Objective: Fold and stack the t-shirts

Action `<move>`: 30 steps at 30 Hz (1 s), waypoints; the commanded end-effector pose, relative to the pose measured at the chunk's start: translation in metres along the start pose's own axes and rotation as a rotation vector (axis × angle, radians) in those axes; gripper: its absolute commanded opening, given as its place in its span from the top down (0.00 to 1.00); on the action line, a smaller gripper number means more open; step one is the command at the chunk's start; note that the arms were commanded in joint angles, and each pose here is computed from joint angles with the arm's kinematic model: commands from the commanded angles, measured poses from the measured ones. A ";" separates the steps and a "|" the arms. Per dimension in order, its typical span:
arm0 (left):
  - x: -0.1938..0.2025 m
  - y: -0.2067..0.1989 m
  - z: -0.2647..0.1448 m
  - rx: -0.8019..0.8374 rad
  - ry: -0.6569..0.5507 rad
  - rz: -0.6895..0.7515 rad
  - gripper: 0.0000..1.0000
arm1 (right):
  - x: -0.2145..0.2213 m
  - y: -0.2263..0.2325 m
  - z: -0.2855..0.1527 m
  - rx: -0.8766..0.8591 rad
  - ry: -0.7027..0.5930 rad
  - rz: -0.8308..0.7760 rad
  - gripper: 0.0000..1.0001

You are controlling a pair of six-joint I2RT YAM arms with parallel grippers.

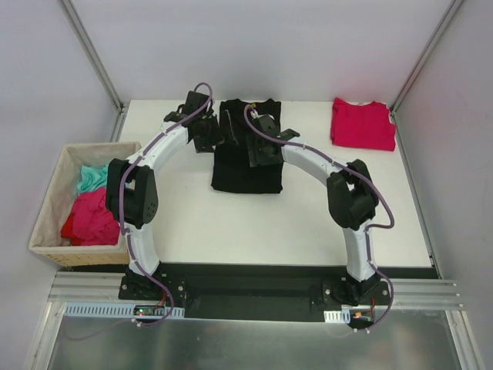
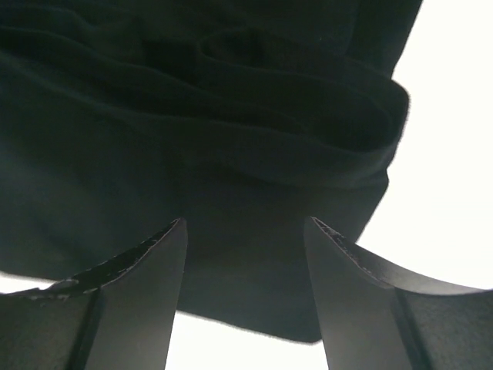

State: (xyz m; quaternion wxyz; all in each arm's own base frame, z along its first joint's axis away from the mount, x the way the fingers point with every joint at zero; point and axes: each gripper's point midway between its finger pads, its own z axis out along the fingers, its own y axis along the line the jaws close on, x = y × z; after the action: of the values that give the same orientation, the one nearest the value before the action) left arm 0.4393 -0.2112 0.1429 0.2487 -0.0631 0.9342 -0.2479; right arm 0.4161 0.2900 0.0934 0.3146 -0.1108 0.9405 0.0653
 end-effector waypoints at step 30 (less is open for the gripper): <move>0.075 -0.018 0.000 0.108 0.135 -0.035 0.01 | -0.028 -0.022 0.058 0.040 0.053 0.081 0.34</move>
State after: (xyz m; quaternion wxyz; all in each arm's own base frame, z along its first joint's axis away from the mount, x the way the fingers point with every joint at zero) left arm 0.3750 -0.2405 0.0895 0.1505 -0.0630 0.9442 -0.2862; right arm 0.4712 0.2861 0.0612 0.3003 -0.0823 0.9490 0.0498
